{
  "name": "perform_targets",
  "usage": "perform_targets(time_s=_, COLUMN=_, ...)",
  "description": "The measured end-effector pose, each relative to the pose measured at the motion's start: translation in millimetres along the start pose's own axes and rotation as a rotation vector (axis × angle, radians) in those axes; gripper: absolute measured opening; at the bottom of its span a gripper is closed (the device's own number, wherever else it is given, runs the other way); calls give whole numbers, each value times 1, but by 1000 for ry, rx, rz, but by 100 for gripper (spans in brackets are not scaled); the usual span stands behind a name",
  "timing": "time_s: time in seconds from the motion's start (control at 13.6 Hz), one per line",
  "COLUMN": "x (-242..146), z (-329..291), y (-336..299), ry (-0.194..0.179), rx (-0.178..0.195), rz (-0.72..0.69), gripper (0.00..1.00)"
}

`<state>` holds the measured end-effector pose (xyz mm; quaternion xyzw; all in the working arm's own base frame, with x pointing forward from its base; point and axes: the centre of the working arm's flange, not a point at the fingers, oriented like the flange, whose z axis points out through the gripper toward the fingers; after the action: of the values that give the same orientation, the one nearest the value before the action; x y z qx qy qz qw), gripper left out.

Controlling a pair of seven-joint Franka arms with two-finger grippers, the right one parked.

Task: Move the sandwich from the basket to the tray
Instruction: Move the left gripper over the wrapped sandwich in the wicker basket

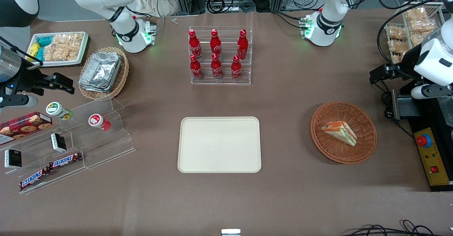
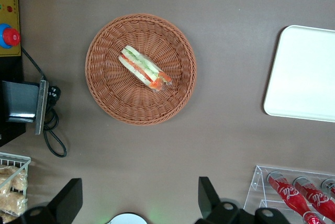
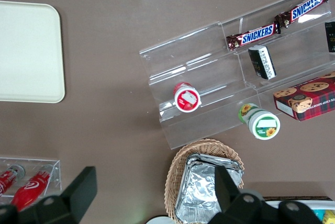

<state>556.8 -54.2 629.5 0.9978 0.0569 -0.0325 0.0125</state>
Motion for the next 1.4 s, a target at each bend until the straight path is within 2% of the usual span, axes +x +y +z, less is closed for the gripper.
perform_targets(time_s=0.37, x=0, z=1, y=-2, ry=-7, rx=3, rz=-9, gripper=100)
perform_targets(time_s=0.66, x=3, z=19, y=-3, ry=-62, rx=-3, rz=-202, gripper=100)
perform_targets(time_s=0.88, x=6, z=57, y=-4, ry=-107, rx=14, rz=-284, gripper=100)
perform_targets(time_s=1.18, x=11, z=121, y=-6, ry=-93, rx=16, rz=-411, gripper=100)
perform_targets(time_s=1.4, x=15, z=172, y=-12, ry=-45, rx=-1, rz=-483, gripper=100)
